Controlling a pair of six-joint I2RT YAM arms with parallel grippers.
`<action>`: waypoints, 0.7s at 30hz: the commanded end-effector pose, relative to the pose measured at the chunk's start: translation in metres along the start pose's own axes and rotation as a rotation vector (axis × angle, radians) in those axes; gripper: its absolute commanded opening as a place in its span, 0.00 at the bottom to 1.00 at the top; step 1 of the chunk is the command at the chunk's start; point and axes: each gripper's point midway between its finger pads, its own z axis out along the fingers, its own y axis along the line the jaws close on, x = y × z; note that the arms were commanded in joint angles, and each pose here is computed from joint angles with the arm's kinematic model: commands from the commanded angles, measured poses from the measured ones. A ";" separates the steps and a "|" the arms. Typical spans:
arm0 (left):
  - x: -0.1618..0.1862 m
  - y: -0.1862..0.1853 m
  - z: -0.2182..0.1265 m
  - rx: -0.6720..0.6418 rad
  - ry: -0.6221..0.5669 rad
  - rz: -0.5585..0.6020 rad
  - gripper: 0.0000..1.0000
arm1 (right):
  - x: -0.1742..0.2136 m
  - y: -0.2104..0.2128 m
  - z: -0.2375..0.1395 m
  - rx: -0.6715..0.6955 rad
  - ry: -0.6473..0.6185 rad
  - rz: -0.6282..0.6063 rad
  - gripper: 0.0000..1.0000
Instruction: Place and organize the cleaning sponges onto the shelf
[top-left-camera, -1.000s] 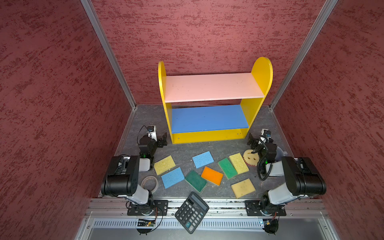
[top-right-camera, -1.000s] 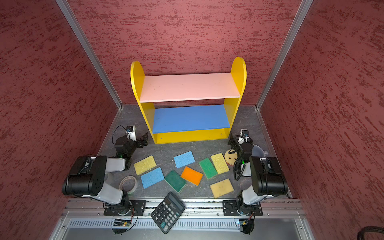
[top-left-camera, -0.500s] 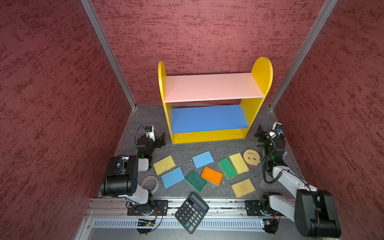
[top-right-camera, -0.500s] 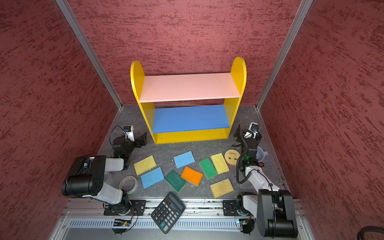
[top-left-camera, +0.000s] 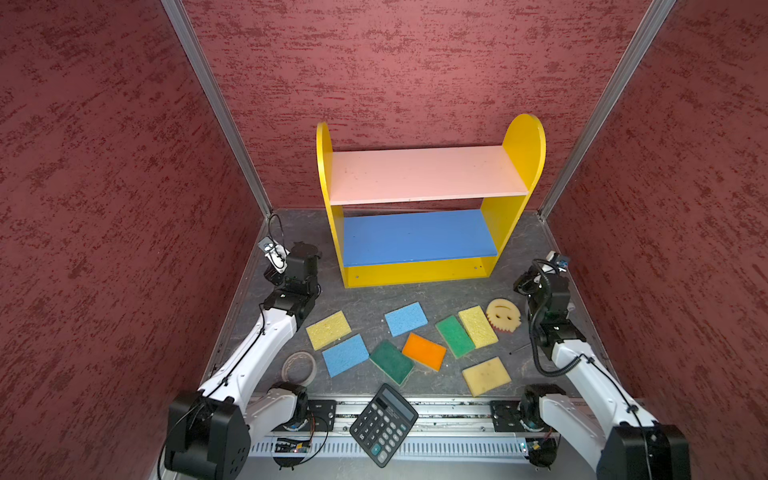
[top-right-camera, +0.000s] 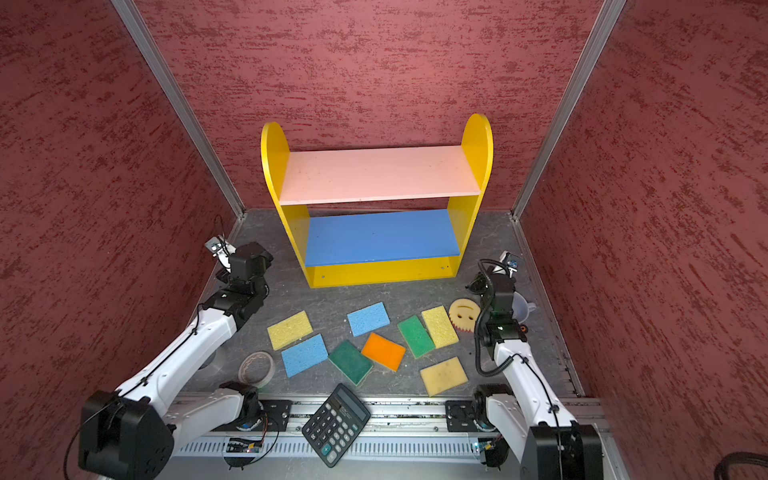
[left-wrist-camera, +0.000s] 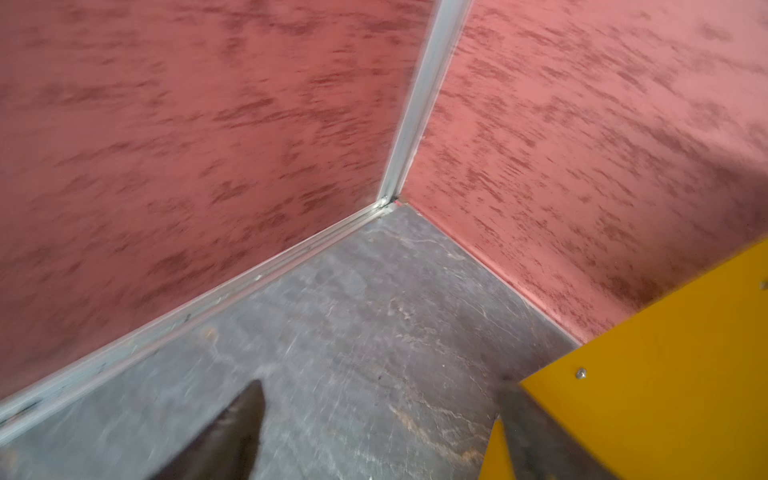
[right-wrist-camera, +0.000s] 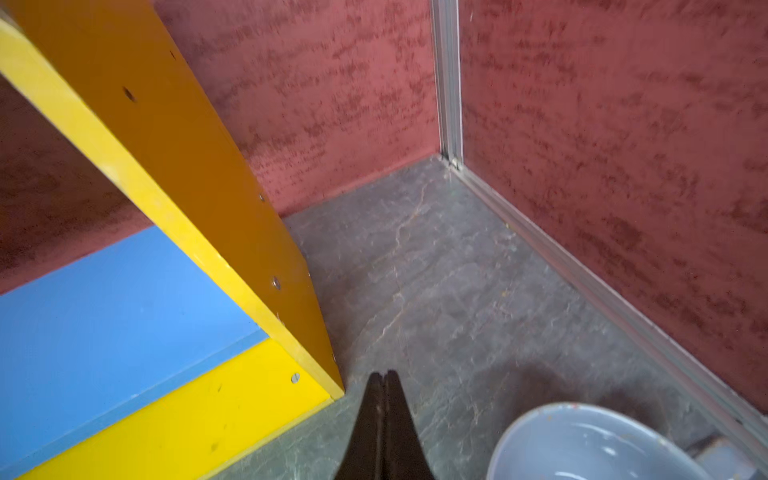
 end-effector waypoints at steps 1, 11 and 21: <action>0.040 0.018 -0.009 -0.006 0.168 0.086 0.20 | 0.013 0.013 0.009 -0.035 0.118 0.036 0.00; 0.109 -0.025 -0.018 0.139 0.432 0.143 0.00 | 0.023 0.040 0.052 -0.088 0.235 0.107 0.00; 0.146 -0.080 0.006 0.160 0.510 0.208 0.00 | 0.023 0.061 0.081 -0.148 0.266 0.154 0.00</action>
